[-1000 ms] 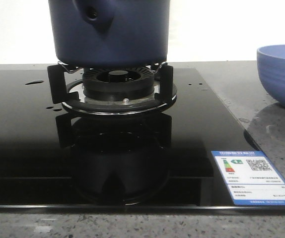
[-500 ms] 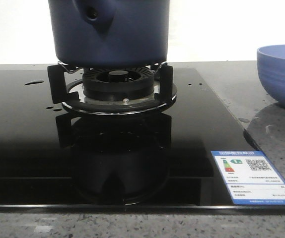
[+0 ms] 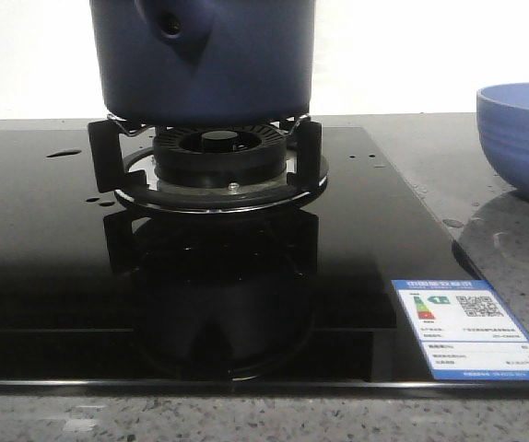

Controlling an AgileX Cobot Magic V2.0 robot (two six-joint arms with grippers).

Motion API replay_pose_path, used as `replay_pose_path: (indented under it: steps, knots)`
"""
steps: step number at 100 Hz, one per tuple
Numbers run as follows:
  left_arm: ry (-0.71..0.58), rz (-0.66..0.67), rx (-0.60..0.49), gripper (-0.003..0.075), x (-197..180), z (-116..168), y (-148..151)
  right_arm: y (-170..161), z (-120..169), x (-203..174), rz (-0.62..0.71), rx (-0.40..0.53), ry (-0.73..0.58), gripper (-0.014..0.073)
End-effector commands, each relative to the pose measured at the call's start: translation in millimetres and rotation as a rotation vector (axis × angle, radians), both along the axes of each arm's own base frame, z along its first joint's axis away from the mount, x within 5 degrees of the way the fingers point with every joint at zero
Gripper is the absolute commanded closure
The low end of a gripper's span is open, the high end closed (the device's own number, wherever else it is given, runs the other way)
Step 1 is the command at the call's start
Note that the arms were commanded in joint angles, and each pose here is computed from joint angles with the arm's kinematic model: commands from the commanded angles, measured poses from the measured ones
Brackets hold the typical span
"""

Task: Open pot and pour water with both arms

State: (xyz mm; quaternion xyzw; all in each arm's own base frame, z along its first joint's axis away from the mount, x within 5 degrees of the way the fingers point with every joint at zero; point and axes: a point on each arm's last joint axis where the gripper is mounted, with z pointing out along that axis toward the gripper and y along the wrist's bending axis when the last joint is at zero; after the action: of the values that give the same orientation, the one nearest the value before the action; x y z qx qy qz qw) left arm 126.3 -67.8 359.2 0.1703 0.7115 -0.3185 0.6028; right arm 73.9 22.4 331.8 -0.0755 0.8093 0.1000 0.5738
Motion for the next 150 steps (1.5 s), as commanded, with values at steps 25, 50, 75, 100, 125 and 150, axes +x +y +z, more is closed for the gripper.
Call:
replay_pose_path:
  steps: [25, 50, 75, 100, 125, 150]
  knots:
    - [-0.002, -0.09, -0.016, 0.0221, 60.8, 25.6, -16.8, -0.4, 15.7, 2.8, -0.011, 0.02, -0.08, 0.014]
    - [0.004, -0.2, 0.057, 0.0221, 107.3, 23.4, -48.5, -0.3, 15.2, 2.6, -0.009, 0.019, -0.074, 0.014]
    - [0.01, -0.243, 0.093, 0.0221, 142.9, 18.1, -70.8, -0.2, 15.0, 2.6, -0.008, 0.019, -0.072, 0.0139]
    - [-0.006, -0.255, 0.118, 0.0221, 162.6, 16.5, -90.1, -0.2, 15.0, 2.6, -0.008, 0.019, -0.072, 0.014]
    - [-0.012, -0.261, 0.131, 0.0238, 169.0, 15.0, -98.0, -0.2, 14.9, 2.5, -0.008, 0.018, -0.071, 0.014]
    - [-0.023, -0.272, 0.127, 0.037, 168.5, 18.9, -98.7, 0.0, 14.4, 2.4, -0.006, 0.018, -0.065, 0.014]
